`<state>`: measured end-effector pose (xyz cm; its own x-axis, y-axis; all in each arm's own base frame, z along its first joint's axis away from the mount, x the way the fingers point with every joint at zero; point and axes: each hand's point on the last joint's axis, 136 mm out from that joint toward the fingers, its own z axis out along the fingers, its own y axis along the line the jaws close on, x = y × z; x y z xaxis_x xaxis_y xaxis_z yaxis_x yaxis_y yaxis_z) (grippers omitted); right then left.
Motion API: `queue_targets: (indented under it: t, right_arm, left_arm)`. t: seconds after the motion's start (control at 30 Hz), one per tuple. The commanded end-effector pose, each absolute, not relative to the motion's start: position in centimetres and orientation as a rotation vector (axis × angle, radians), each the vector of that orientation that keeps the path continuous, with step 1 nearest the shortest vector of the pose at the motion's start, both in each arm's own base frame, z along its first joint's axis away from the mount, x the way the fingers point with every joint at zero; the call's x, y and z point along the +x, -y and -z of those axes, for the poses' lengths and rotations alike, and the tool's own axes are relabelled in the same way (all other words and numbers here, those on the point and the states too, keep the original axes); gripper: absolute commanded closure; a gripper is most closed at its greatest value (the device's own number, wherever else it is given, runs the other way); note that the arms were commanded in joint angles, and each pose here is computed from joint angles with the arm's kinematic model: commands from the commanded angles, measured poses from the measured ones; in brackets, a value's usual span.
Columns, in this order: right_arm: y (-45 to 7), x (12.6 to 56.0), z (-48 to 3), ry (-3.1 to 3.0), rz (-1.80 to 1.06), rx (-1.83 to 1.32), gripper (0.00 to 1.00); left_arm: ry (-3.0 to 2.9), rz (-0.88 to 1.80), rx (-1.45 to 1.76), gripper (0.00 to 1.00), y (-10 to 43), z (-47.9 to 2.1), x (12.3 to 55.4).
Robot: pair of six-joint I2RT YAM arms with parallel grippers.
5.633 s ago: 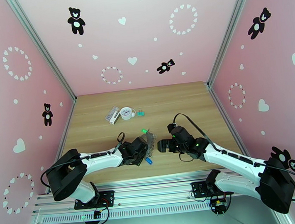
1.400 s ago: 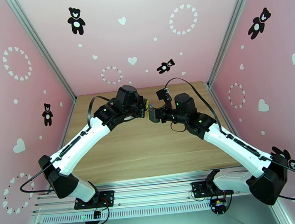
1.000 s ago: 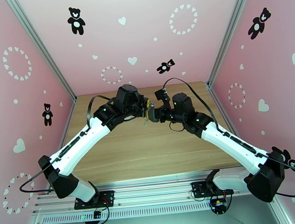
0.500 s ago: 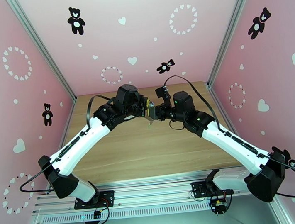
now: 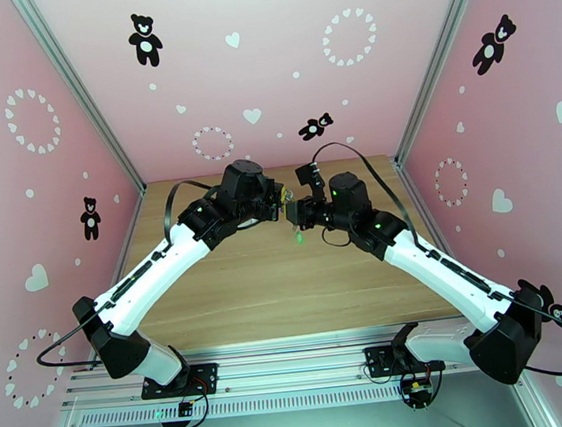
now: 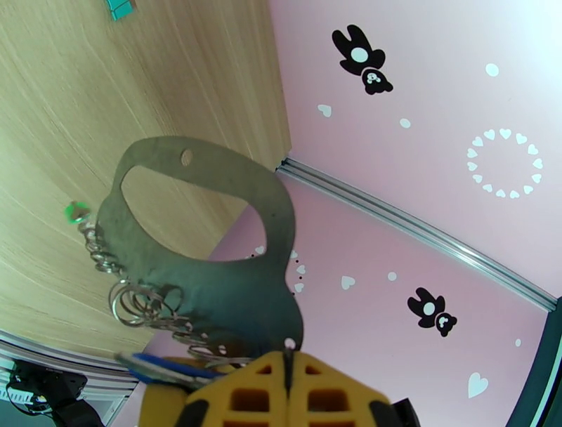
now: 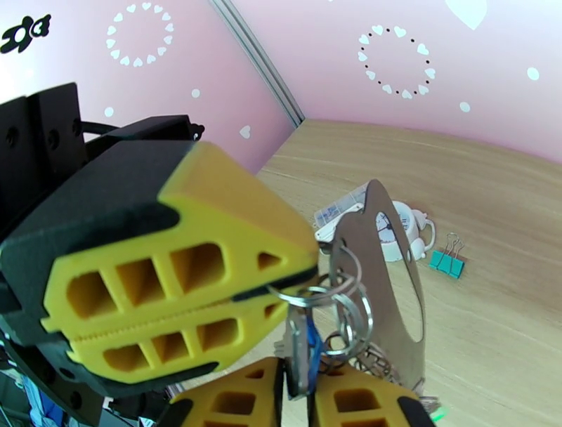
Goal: Remove the keys from the keyring
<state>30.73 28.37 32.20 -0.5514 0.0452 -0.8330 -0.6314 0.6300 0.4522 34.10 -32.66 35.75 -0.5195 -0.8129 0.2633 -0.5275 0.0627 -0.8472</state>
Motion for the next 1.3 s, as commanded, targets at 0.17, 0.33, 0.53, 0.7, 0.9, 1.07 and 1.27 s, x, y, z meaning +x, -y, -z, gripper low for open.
queue_targets:
  t: [0.17, 0.33, 0.53, 0.7, 0.9, 1.07, 1.27]
  right_arm:
    - [-28.3, 30.1, -35.1, -1.898, -1.007, -0.469, 0.99]
    - [-28.1, 29.5, -35.6, -1.913, -1.029, -0.468, 1.00]
    - [-27.9, 28.8, -36.7, -1.978, -1.073, -0.431, 1.00]
    - [-27.2, 28.4, -37.4, -2.052, -1.095, -0.366, 1.00]
    - [-26.4, 27.4, -37.4, -2.214, -1.117, -0.315, 1.00]
    - [-25.6, 25.6, -36.6, -2.333, -1.043, -0.445, 1.00]
    - [-25.3, 24.0, -33.7, -2.540, -0.963, -0.629, 1.00]
  left_arm:
    - [-2.032, 1.430, -1.370, 1.00, 32.2, -35.9, 33.7]
    - [-2.028, 1.427, -1.365, 0.94, 31.9, -35.9, 33.8]
    - [-2.031, 1.401, -1.319, 0.66, 30.7, -36.3, 33.8]
    - [-2.002, 1.363, -1.182, 0.48, 28.0, -37.9, 33.8]
    - [-1.998, 1.181, -0.850, 0.44, 23.1, -37.6, 34.6]
    - [-1.917, 0.967, -0.466, 0.47, 20.3, -37.0, 33.6]
    - [-1.718, 0.807, -0.051, 0.48, 18.8, -37.0, 30.4]
